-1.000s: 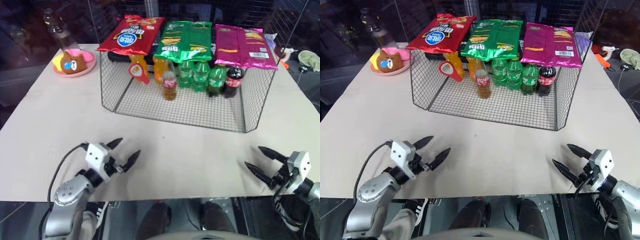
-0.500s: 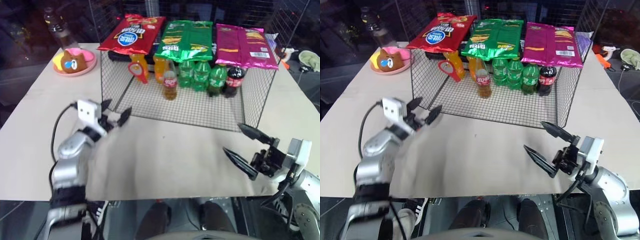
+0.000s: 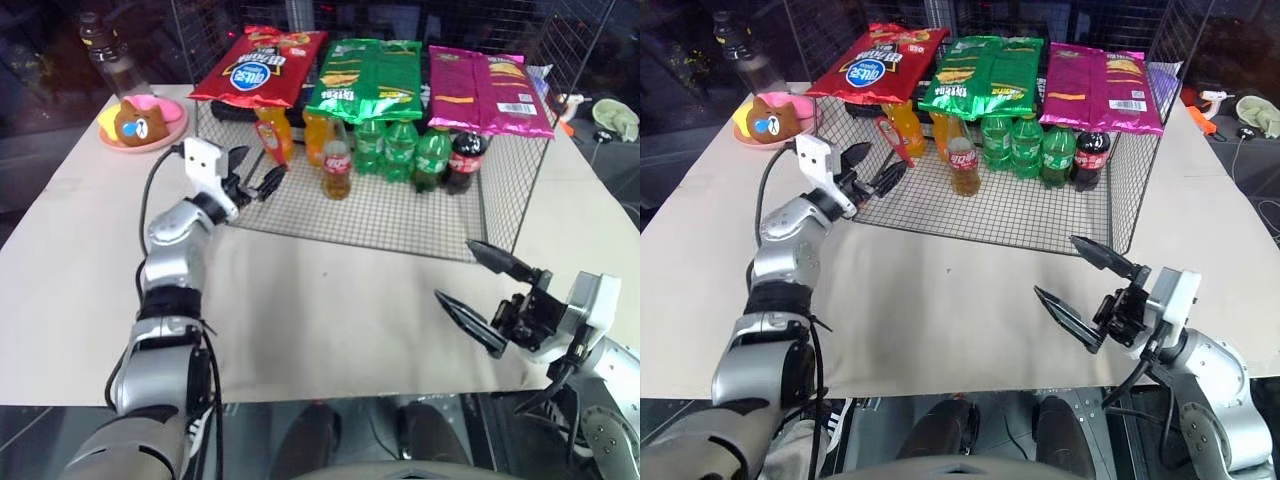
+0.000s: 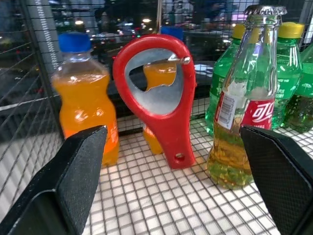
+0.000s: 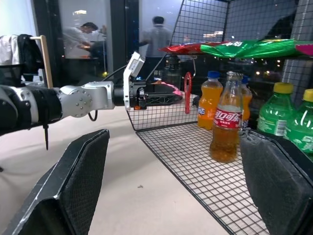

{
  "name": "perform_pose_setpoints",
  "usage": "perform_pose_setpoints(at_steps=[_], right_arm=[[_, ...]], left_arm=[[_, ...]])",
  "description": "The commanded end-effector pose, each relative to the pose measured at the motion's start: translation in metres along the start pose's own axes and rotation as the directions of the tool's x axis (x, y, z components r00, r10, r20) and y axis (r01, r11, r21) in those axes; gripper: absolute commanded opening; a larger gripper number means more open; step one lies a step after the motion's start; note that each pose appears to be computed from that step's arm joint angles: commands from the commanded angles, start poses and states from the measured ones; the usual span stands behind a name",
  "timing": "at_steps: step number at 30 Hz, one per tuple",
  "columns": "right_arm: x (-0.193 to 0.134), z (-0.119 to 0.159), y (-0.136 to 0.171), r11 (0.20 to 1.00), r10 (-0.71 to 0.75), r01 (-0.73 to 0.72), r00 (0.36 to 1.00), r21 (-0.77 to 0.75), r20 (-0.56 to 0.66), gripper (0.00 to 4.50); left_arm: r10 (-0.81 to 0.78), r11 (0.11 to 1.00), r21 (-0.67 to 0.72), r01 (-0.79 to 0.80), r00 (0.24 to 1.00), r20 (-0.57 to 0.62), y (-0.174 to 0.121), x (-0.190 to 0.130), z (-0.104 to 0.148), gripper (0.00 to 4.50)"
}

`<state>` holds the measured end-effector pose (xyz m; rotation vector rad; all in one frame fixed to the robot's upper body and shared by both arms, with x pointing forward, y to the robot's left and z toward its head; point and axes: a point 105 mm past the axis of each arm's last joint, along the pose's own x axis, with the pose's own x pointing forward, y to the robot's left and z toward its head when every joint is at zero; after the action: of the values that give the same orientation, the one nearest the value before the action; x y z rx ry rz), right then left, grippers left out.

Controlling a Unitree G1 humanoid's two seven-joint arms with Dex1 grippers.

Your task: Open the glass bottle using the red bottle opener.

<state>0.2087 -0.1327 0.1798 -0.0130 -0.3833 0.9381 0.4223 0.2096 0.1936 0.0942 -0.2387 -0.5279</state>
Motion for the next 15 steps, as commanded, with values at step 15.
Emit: perform_pose_setpoints(at_steps=[15], right_arm=[[-0.001,0.008,0.001,0.999,-0.027,0.027,1.0,-0.047,0.014,4.25]], left_arm=[[-0.023,1.0,0.003,0.023,0.999,0.037,-0.002,0.035,0.019,4.5]])
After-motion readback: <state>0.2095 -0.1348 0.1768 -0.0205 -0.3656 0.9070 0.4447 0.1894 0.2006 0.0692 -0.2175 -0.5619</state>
